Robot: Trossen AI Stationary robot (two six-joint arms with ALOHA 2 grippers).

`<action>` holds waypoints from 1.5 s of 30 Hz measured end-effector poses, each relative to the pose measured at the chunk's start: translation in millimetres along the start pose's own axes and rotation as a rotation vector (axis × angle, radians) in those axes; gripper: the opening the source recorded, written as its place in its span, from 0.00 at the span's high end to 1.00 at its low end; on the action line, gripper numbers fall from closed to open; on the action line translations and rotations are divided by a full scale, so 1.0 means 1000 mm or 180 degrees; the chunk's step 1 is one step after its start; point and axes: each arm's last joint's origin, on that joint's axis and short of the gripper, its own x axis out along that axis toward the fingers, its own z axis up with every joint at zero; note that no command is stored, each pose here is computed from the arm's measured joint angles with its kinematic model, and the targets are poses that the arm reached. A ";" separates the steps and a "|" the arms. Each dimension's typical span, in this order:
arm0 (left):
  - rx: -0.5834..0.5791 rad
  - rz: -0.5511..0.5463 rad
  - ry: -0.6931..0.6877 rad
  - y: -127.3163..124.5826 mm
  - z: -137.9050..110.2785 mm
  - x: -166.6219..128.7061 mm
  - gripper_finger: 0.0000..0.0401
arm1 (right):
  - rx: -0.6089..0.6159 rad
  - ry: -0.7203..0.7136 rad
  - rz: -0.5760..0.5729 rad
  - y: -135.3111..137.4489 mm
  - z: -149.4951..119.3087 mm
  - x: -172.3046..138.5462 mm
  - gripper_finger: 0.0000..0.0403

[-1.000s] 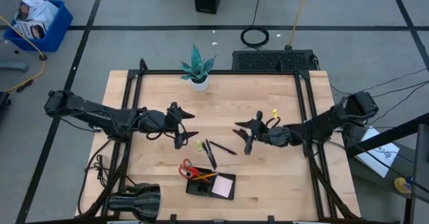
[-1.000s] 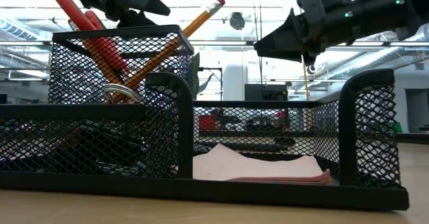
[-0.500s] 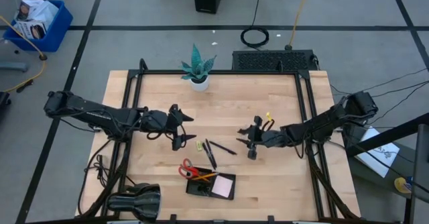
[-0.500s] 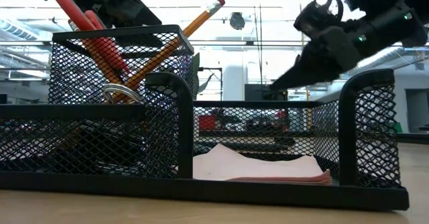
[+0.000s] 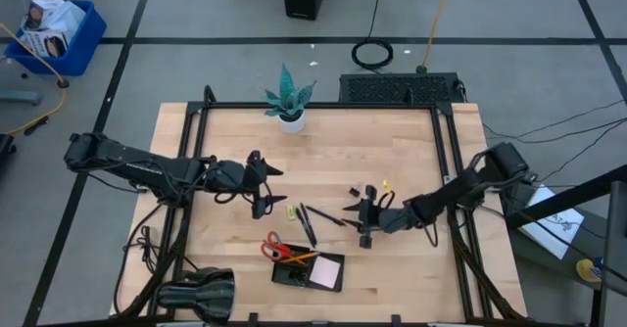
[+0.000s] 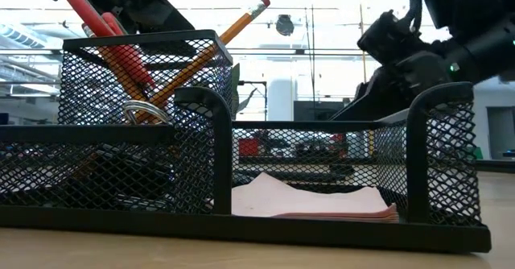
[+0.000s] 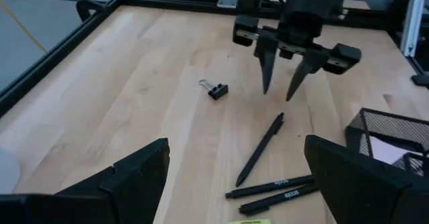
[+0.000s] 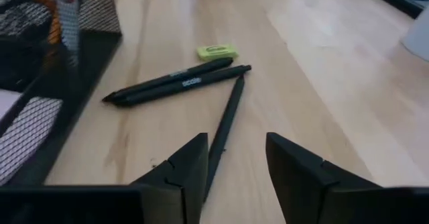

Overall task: Pick and place office supplies into organizer
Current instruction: Put the black pen into the black desk organizer

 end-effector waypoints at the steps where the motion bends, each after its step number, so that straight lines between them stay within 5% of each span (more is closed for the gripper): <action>1: -0.0001 -0.0007 0.0000 0.000 0.000 0.000 0.13 | 0.0044 -0.0019 -0.0034 0.002 -0.002 0.001 0.63; 13: -0.0025 -0.0009 0.0013 0.000 0.000 0.000 0.13 | 0.0318 0.0131 0.0009 0.012 -0.028 0.012 0.61; 29: -0.0103 -0.0013 0.0002 -0.001 0.000 0.000 0.13 | 0.0200 0.0457 -0.0153 0.028 -0.034 0.042 0.62; 41: -0.0200 -0.0016 -0.0001 -0.001 0.000 0.000 0.13 | 0.0261 0.0570 -0.0146 0.028 -0.038 0.041 0.90; 45: -0.0221 -0.0016 -0.0003 -0.001 0.000 0.000 0.13 | 0.0201 0.0543 -0.0235 0.027 -0.039 0.041 0.91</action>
